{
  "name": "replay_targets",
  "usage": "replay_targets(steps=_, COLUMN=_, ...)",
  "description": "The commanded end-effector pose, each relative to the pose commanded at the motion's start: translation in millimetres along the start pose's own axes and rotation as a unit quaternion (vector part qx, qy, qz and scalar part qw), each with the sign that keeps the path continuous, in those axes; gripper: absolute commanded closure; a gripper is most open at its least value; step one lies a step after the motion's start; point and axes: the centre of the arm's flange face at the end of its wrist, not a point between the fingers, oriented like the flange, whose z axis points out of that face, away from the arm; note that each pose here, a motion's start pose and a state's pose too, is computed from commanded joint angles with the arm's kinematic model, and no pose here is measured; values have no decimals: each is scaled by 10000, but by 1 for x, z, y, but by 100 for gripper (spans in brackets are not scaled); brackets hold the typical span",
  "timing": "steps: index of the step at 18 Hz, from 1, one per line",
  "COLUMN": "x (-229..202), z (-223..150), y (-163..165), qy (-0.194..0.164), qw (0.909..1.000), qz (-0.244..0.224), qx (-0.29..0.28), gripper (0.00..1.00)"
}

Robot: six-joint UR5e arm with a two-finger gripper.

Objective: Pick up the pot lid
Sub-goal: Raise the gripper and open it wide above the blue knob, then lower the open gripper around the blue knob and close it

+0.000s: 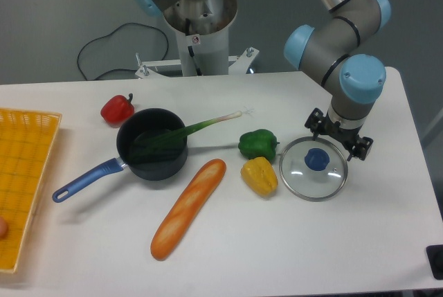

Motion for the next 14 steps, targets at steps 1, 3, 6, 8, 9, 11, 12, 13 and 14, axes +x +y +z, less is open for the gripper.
replay_targets(steps=1, x=1, z=5, y=-2, qy=27, qw=10000, qz=1, qx=-12, gripper=0)
replay_targets(steps=3, x=3, z=11, y=-9, qy=64, qw=10000, qz=49, qx=-36, gripper=0)
replay_targets(steps=6, x=4, z=13, y=-20, qy=63, qw=9999, qz=110, qx=-30, gripper=0)
replay_targets(steps=8, x=6, z=14, y=-25, qy=61, qw=9999, qz=133, qx=-29, gripper=0)
replay_targets(steps=9, x=5, z=14, y=-25, qy=61, qw=9999, qz=126, qx=-29, gripper=0)
replay_targets(steps=11, x=4, z=16, y=-27, qy=74, qw=9999, qz=134, qx=-19, gripper=0)
replay_targets(steps=12, x=4, z=18, y=-27, qy=88, qw=9999, qz=134, qx=-25, gripper=0)
replay_targets(steps=13, x=4, z=19, y=-27, qy=95, qw=9999, qz=134, qx=-28, gripper=0)
replay_targets(steps=14, x=4, z=19, y=-27, qy=102, qw=9998, qz=142, qx=-31, gripper=0)
